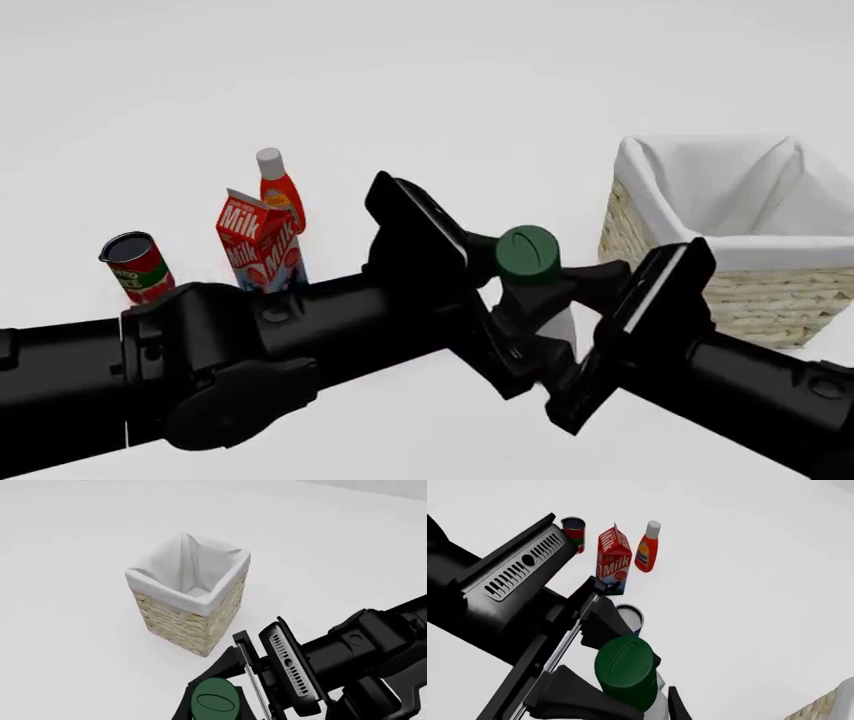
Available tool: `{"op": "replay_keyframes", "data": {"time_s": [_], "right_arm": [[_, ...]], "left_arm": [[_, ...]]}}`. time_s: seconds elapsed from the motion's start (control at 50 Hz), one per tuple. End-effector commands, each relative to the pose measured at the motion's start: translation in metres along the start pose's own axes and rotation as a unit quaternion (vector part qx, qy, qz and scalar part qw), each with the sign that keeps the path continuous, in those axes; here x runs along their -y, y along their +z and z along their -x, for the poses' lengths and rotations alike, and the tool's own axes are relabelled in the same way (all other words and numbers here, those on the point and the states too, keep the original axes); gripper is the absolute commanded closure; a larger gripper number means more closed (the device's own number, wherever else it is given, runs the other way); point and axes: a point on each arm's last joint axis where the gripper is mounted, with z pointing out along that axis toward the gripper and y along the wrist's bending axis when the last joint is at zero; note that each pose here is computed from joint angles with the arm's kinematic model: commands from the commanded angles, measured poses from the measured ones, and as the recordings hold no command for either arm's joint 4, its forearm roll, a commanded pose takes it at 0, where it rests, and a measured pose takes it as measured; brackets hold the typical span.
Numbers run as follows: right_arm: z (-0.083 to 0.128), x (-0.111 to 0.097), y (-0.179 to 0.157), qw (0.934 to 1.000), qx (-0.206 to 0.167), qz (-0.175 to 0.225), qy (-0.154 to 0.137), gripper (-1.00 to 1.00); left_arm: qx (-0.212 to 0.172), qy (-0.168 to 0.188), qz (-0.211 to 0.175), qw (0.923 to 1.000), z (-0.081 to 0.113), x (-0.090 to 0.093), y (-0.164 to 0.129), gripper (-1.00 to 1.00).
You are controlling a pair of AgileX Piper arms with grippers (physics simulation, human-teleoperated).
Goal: Pick the salad dressing and place it in the basket.
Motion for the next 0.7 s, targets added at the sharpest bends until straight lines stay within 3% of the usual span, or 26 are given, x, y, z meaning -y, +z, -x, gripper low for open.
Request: {"op": "replay_keyframes", "data": {"time_s": [0.02,0.4,0.42,0.6,0.7], "right_arm": [[0.000,0.000,-0.002,0.9999,0.007,-0.001,-0.009,1.00],[0.001,-0.003,-0.004,0.9998,0.013,0.005,-0.015,1.00],[0.001,-0.003,-0.004,0.9998,0.013,0.004,-0.015,1.00],[-0.001,-0.003,-0.004,0.9998,0.014,0.005,-0.016,1.00],[-0.001,-0.004,-0.005,0.9998,0.015,0.006,-0.013,1.00]], "left_arm": [[0.006,0.004,-0.002,1.0000,0.002,0.002,-0.002,1.00],[0.016,0.008,-0.009,0.9998,0.005,0.006,-0.006,1.00],[0.014,0.006,-0.011,0.9998,0.005,0.007,-0.005,-1.00],[0.029,-0.005,-0.017,0.9994,0.014,0.011,-0.015,-1.00],[0.053,-0.017,-0.012,0.9984,0.029,0.007,-0.029,-1.00]]}}
